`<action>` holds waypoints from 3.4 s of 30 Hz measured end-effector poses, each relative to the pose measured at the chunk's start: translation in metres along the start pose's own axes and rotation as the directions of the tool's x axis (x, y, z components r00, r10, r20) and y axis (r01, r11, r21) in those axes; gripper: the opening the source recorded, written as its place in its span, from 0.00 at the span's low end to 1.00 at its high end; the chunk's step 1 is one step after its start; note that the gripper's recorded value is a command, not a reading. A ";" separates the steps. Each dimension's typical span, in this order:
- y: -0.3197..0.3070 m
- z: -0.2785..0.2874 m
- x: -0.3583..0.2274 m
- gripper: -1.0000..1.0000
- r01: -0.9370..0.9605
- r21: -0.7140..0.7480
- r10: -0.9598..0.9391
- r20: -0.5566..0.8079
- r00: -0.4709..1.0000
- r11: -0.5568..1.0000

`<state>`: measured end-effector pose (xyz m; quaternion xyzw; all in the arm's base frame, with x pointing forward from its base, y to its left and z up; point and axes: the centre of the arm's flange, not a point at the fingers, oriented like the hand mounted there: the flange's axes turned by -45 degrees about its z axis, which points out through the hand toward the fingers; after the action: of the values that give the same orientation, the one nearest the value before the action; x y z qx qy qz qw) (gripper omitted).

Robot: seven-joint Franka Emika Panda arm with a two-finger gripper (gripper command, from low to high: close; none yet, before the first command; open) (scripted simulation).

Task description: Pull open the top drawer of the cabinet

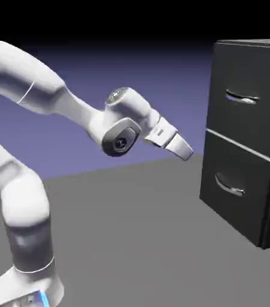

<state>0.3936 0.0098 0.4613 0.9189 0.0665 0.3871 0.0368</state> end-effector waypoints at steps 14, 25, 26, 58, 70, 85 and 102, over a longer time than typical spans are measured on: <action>-0.054 0.043 0.037 0.50 0.901 -0.088 -0.874 0.218 0.433 0.425; -0.084 0.095 0.038 0.50 0.927 0.106 -0.874 0.308 -0.375 -0.360; -0.087 0.099 0.038 0.50 0.897 0.125 -0.844 0.306 -0.441 -0.424; -0.078 0.120 0.134 0.50 -0.680 0.541 0.854 0.160 -0.495 -0.496; -0.055 0.117 0.214 0.50 -0.706 0.699 0.989 0.016 -0.150 -0.119; -0.055 0.116 0.201 0.00 -0.713 0.689 0.987 0.024 -0.160 -0.132; -0.062 0.064 0.161 0.00 -0.706 0.698 0.988 0.016 -0.151 -0.119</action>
<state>0.5450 0.0939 0.5236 0.4997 -0.4999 0.5002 -0.5002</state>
